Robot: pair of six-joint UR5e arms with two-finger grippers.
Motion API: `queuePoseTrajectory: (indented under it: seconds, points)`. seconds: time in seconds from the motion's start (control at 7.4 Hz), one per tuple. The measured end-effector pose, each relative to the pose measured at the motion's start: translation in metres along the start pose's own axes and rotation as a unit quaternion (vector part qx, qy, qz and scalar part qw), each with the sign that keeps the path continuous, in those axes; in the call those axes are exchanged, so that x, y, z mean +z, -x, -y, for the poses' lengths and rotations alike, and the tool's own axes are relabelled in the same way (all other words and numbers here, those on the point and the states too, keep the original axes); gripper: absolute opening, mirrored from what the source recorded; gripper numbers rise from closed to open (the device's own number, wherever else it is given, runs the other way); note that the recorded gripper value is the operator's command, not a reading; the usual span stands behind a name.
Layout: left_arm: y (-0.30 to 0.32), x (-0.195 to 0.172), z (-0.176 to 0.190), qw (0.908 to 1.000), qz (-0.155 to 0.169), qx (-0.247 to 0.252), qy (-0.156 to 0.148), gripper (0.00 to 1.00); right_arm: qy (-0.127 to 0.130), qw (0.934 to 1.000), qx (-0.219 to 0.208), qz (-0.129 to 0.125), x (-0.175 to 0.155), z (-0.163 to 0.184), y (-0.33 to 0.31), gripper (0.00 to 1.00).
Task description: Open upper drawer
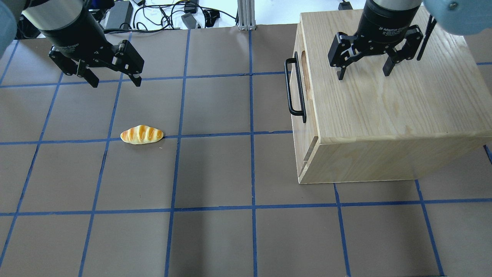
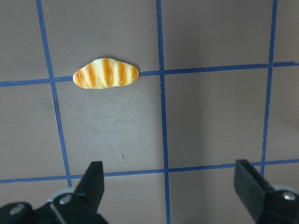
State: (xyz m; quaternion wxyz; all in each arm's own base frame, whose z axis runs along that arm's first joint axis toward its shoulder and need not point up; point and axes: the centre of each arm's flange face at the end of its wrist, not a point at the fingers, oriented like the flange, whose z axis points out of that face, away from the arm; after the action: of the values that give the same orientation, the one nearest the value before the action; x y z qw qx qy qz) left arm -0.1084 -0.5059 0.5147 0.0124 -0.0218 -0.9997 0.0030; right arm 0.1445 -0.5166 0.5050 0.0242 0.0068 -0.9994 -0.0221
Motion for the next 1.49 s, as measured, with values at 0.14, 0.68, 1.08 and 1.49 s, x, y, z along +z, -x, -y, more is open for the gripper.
queuePoseTrajectory:
  seconds: [0.14,0.68,1.08,1.49]
  points:
    - [0.0,0.001,0.001,1.0,0.0,-0.006,0.001,1.0,0.0,1.0,0.0,0.0,0.0,0.0,0.0,1.0]
    - [-0.055,0.037,0.032,0.9959,-0.028,-0.085,-0.009,1.0,0.0,1.0,0.0,0.0,0.0,0.0,0.0,1.0]
    - [-0.133,0.082,0.053,0.9888,-0.121,-0.087,0.009,1.0,0.0,1.0,0.0,0.0,0.0,0.0,0.0,1.0]
    - [-0.18,0.117,0.062,0.9822,-0.164,-0.087,0.028,1.0,0.0,1.0,0.0,0.0,0.0,0.0,0.0,1.0]
